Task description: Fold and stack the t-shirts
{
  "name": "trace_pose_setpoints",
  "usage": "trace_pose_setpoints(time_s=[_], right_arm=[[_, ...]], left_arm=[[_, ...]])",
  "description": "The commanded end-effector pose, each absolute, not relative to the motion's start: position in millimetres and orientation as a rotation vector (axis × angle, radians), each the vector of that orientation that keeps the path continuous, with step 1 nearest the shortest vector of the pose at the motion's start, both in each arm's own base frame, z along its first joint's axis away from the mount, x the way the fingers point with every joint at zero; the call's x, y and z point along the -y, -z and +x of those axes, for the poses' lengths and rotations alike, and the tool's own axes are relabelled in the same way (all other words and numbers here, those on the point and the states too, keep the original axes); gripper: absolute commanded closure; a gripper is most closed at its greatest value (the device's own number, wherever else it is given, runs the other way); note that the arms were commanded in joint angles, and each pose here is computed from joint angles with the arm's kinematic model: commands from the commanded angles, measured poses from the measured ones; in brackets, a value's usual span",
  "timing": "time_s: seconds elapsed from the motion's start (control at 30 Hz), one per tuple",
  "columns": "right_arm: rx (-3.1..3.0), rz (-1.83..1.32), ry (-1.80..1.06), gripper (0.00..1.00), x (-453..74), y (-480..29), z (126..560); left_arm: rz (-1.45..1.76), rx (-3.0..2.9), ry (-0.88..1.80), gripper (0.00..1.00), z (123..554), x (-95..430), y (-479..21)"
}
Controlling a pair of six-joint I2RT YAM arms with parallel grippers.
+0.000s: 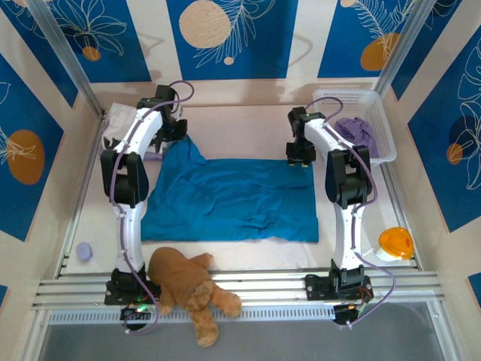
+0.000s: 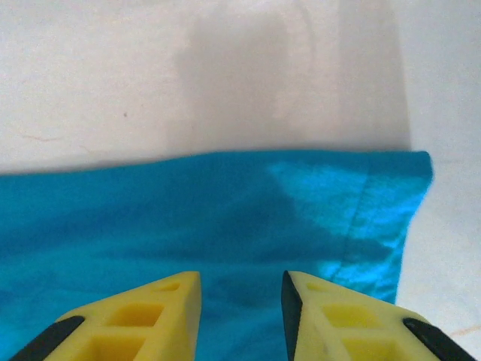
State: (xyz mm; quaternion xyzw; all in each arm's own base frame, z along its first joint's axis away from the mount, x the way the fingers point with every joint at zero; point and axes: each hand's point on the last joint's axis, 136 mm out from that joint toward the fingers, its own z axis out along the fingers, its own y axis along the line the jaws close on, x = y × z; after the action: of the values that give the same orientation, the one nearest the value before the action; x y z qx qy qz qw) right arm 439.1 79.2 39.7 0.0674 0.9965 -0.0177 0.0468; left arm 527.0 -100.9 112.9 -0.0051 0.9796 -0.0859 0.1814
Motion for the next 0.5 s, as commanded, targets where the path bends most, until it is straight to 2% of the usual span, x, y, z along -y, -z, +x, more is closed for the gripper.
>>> trace_pose_setpoints(time_s=[0.0, 0.13, 0.37, 0.47], right_arm=[[-3.089, 0.181, 0.069, 0.66, -83, -29, 435], [-3.111, 0.189, 0.052, 0.7, -86, -18, 432], [-3.071, 0.178, 0.065, 0.99, -85, -34, 438], [-3.049, 0.175, 0.081, 1.0, -83, -47, 441]], left_arm=[[-0.02, -2.709, 0.287, 1.0, 522, 101, -147], [-0.022, -2.71, 0.289, 1.0, 519, 100, -149], [-0.025, -2.7, 0.288, 1.0, 515, 97, -157], [-0.033, -2.699, 0.283, 1.0, 513, 93, -161]])
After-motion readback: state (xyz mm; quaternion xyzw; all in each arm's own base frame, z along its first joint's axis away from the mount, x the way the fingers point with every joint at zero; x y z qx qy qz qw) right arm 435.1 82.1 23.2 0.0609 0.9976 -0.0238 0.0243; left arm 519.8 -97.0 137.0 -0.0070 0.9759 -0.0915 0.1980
